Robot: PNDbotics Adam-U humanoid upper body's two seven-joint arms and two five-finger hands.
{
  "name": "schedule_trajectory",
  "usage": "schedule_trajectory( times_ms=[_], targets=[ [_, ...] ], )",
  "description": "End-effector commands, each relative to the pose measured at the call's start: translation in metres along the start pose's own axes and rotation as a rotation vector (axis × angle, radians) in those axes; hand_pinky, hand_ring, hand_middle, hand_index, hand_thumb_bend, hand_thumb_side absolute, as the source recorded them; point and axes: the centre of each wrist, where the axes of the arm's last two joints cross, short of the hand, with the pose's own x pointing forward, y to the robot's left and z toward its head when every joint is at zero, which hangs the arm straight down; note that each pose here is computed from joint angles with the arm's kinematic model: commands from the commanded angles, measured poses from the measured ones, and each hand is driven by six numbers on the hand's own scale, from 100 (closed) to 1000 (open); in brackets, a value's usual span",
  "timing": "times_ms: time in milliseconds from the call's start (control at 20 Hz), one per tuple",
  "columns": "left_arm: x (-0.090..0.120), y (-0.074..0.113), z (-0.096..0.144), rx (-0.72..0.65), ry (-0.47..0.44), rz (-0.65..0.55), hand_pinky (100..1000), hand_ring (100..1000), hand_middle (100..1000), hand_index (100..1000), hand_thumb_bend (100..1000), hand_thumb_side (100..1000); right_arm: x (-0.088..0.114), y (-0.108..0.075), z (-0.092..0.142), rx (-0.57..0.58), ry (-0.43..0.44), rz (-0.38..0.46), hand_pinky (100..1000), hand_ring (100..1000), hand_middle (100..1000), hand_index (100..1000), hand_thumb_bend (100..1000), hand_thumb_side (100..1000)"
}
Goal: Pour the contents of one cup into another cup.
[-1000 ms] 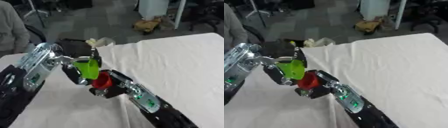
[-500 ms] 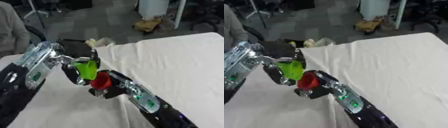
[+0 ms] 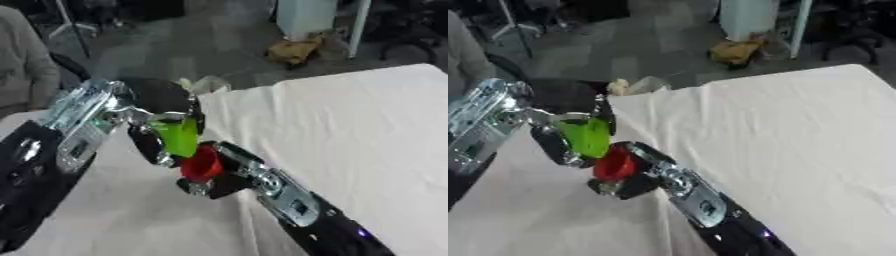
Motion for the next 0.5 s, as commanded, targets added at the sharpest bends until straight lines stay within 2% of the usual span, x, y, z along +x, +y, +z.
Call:
schedule_trajectory(
  times_ms=[50, 500],
  targets=[
    [-0.0029, 0.0127, 0.0055, -0.037, -0.011, -0.065, 222, 218, 393, 710, 333, 211, 0.0106, -0.0033, -0.0056, 0.008, -0.035, 0.017, 476, 357, 310, 495, 100, 211],
    [-0.0041, 0.0117, 0.0069, -0.105, -0.02, -0.092, 224, 219, 392, 709, 336, 218, 0.0092, -0.0041, -0.004, 0.008, -0.03, 0.018, 476, 358, 311, 495, 100, 212]
  ],
)
